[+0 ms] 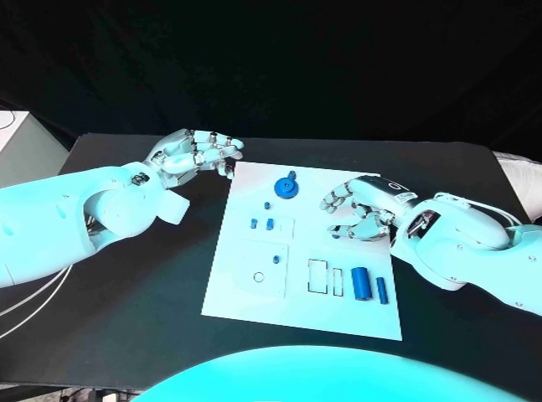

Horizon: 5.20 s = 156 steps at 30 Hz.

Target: Assemble the parts on the task board

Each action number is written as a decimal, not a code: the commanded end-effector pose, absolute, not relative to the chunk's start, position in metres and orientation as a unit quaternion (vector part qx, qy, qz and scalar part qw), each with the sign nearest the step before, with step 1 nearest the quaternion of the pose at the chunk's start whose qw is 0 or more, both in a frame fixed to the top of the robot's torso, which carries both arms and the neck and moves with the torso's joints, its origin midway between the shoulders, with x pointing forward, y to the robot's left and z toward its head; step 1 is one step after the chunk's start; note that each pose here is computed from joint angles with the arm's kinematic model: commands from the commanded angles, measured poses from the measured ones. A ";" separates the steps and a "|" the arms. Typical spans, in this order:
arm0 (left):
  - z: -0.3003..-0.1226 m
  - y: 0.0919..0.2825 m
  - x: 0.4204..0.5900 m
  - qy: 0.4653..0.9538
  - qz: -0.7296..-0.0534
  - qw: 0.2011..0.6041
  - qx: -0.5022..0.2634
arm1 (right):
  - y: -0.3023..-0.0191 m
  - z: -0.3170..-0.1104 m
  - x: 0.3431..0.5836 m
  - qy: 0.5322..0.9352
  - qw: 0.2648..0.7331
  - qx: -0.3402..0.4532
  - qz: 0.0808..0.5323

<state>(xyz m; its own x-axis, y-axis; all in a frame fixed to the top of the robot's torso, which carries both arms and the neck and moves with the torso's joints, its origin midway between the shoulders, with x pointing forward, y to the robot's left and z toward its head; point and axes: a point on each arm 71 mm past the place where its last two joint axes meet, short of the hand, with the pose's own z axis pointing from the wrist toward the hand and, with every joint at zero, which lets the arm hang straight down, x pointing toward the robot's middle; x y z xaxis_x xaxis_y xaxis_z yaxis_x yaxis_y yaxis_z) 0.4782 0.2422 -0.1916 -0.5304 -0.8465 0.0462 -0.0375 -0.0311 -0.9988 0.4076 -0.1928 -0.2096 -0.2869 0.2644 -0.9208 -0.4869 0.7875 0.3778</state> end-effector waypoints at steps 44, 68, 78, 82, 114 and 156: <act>-0.193 0.240 0.477 0.617 -0.630 0.311 -0.355 | -0.198 -0.231 0.408 0.754 0.584 -0.108 0.279; -0.193 0.241 0.477 0.618 -0.628 0.311 -0.356 | -0.204 -0.219 0.406 0.745 0.587 -0.010 0.317; -0.193 0.241 0.477 0.618 -0.627 0.311 -0.357 | -0.185 -0.208 0.397 0.747 0.545 0.034 0.379; -0.193 0.241 0.478 0.616 -0.628 0.314 -0.357 | -0.169 -0.208 0.395 0.748 0.532 0.023 0.397; -0.194 0.235 0.478 0.616 -0.632 0.309 -0.355 | -0.073 -0.247 0.366 0.715 0.537 -0.147 0.422; -0.195 0.235 0.479 0.619 -0.629 0.306 -0.357 | -0.062 -0.263 0.353 0.730 0.522 -0.169 0.407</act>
<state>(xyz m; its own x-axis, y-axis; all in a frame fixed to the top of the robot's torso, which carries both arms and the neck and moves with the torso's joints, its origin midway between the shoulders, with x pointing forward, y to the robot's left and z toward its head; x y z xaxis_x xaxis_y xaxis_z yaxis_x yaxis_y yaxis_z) 0.4795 0.2370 -0.1956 -0.5435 -0.8374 0.0574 -0.0535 -0.0336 -0.9980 0.3534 -0.0615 -0.2602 -0.4093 0.2008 -0.8900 -0.6652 0.6020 0.4417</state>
